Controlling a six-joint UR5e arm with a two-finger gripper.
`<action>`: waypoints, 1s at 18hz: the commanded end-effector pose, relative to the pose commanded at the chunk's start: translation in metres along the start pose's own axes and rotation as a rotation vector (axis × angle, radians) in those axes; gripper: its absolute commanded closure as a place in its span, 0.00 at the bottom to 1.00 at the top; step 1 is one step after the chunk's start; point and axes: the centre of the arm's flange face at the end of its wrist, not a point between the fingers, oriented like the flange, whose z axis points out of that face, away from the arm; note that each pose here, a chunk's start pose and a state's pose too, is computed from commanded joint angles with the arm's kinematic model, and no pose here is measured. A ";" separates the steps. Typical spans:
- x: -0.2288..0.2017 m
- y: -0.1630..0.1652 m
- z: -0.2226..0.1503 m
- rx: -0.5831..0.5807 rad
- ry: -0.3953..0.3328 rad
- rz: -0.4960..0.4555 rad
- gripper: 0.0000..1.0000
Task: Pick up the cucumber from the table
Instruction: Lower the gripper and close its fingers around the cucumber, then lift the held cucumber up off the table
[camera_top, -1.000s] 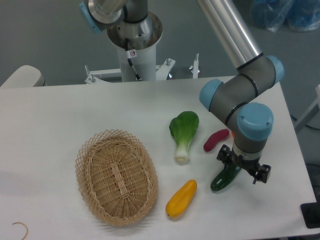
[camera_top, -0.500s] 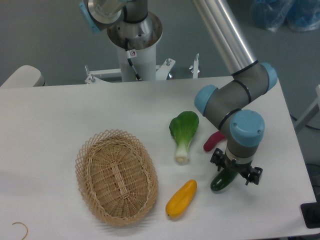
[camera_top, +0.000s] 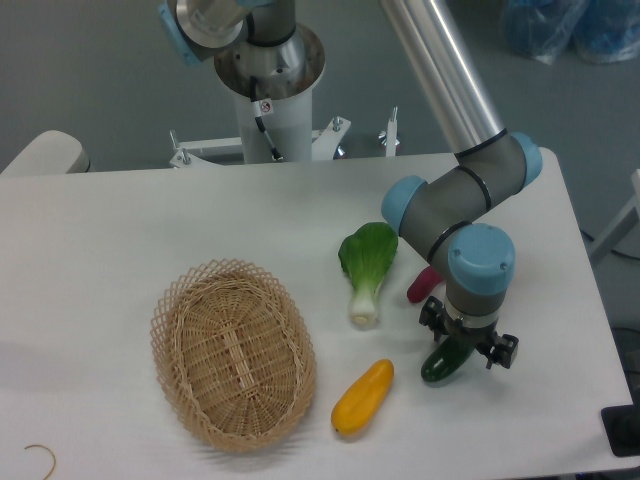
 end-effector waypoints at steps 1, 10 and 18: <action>-0.001 0.001 0.000 0.000 0.000 -0.001 0.40; 0.001 -0.001 -0.002 0.000 0.001 -0.001 0.65; -0.028 -0.005 -0.077 0.033 -0.092 0.009 0.64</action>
